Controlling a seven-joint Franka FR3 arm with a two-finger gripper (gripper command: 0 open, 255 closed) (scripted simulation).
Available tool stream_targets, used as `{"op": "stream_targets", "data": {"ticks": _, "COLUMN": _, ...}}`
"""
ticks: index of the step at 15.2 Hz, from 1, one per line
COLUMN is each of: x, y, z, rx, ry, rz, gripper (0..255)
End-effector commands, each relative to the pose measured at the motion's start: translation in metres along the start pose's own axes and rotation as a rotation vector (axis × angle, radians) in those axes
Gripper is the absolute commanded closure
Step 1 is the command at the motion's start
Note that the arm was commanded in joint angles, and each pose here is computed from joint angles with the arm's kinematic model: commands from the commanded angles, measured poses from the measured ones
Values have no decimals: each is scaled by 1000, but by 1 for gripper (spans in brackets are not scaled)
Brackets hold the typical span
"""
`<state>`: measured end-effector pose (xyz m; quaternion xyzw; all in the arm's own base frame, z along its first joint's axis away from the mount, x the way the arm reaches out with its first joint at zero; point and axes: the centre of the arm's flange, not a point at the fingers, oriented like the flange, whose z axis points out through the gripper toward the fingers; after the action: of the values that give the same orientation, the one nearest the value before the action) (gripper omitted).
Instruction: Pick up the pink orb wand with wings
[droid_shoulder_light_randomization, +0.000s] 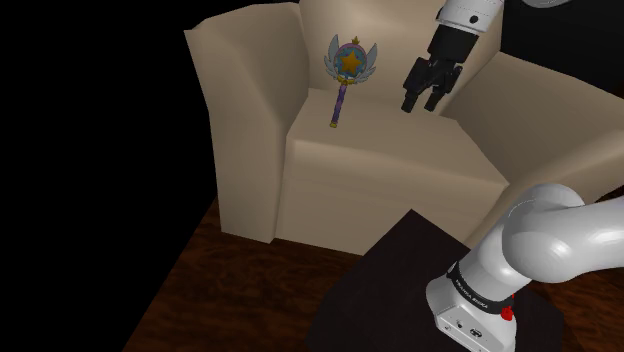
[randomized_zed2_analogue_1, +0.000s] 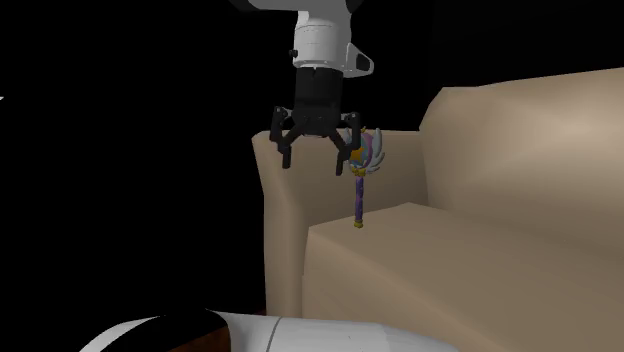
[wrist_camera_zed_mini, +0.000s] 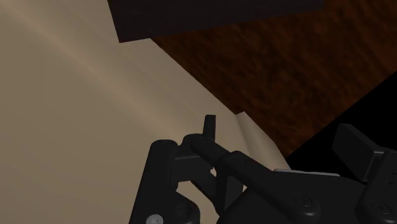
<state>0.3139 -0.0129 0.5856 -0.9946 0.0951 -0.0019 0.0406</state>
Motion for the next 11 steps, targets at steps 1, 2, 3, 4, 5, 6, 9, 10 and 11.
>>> {"op": "stream_targets", "data": {"ticks": 1, "x": 0, "y": 0, "z": 0, "rx": 0, "ry": 0, "rz": 0, "gripper": 0}}
{"op": "stream_targets", "data": {"ticks": 2, "x": 11, "y": 5, "z": -4, "rx": -5, "ry": 0, "rz": -18, "gripper": 0}}
{"op": "stream_targets", "data": {"ticks": 3, "x": 22, "y": 9, "z": -8, "rx": -11, "ry": 1, "rz": -36, "gripper": 0}}
{"op": "stream_targets", "data": {"ticks": 4, "x": 34, "y": 14, "z": -12, "rx": -16, "ry": 1, "rz": -54, "gripper": 0}}
{"op": "stream_targets", "data": {"ticks": 5, "x": 45, "y": 18, "z": -17, "rx": -21, "ry": 1, "rz": -72, "gripper": 0}}
{"op": "stream_targets", "data": {"ticks": 6, "x": 57, "y": 22, "z": -21, "rx": -26, "ry": 2, "rz": -90, "gripper": 0}}
{"op": "stream_targets", "data": {"ticks": 9, "x": 91, "y": 32, "z": -34, "rx": -42, "ry": 3, "rz": -144, "gripper": 0}}
{"op": "stream_targets", "data": {"ticks": 10, "x": 103, "y": 35, "z": -38, "rx": -48, "ry": 3, "rz": -162, "gripper": 0}}
{"op": "stream_targets", "data": {"ticks": 11, "x": 115, "y": 38, "z": -42, "rx": -53, "ry": 3, "rz": -180, "gripper": 0}}
